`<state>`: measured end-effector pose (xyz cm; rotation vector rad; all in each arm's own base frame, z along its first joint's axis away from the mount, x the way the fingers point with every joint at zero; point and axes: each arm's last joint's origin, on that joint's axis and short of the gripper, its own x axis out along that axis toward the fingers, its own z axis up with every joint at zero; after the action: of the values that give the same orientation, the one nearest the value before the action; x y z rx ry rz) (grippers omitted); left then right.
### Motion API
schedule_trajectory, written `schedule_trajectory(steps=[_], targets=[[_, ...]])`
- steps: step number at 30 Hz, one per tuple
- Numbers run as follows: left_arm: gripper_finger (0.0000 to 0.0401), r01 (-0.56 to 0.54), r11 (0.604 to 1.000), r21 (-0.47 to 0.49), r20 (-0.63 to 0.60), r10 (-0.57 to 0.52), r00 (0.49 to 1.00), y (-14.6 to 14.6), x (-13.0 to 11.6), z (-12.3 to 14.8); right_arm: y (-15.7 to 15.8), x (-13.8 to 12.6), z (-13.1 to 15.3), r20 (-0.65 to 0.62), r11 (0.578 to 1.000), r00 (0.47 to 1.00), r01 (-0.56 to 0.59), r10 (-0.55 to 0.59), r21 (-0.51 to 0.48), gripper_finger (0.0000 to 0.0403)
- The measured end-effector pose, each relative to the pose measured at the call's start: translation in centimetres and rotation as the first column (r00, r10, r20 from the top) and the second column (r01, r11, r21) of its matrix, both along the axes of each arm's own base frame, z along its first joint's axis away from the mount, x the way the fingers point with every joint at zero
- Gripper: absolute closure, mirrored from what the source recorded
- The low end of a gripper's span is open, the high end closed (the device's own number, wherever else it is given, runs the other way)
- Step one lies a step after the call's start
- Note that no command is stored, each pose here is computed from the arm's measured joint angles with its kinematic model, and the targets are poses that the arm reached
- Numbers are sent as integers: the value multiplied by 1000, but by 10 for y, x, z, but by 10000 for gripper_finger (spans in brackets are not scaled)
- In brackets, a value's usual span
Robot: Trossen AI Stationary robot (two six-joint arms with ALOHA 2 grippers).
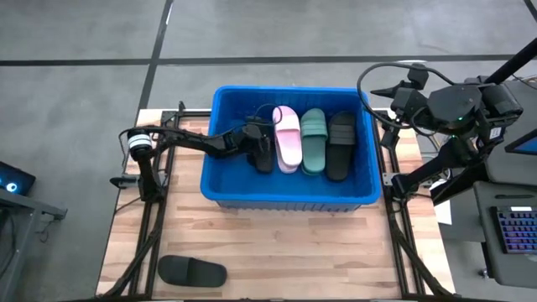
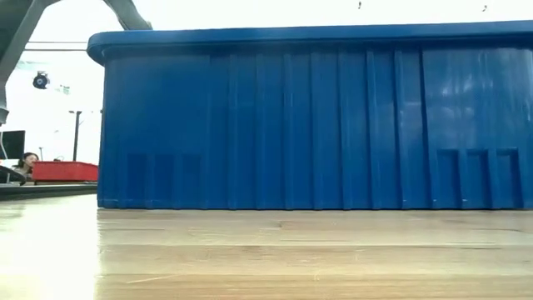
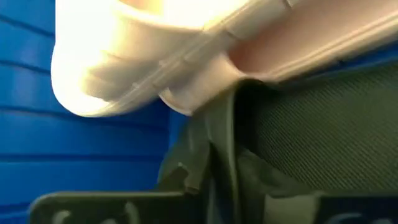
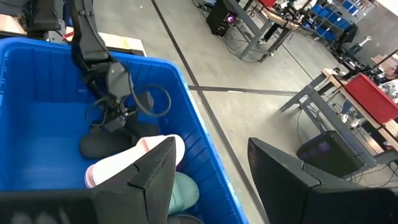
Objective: Pick and place slides into bin
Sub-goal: Put the black slide into the blue bin
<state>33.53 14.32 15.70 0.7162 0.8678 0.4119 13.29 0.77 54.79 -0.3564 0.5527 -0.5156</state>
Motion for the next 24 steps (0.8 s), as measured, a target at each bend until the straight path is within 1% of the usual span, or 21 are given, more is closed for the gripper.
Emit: schedule_trajectory(steps=[5, 9, 11, 14, 16, 18, 24], targets=[[307, -5, 1000, -21, 12, 5, 1000, 5, 0, 0, 0, 0, 0, 2, 1000, 1000, 0, 0, 2, 211], [254, -67, 994, -84, 62, 72, 995, 8, -2, 1, 0, 0, 0, 2, 1000, 1000, 1, -1, 1, 211], [230, -84, 991, -108, 89, 94, 992, 7, -3, 5, 0, 0, 0, 2, 1000, 1000, 0, 0, 1, 211], [200, -91, 982, -168, 133, 114, 985, 7, -2, 15, 0, 0, 0, 2, 1000, 1000, 0, 0, 1, 211], [186, -69, 973, -219, 143, 102, 985, 5, -3, 21, 0, 0, 0, 2, 1000, 1000, 0, 0, 1, 211], [178, -36, 968, -250, 136, 72, 988, 3, -4, 27, 0, 0, 0, 1, 1000, 1000, -1, 1, 0, 211], [173, -47, 951, -306, 30, 59, 998, -3, -14, 36, 0, 0, 0, -5, 1000, 1000, -6, 6, -10, 211]])
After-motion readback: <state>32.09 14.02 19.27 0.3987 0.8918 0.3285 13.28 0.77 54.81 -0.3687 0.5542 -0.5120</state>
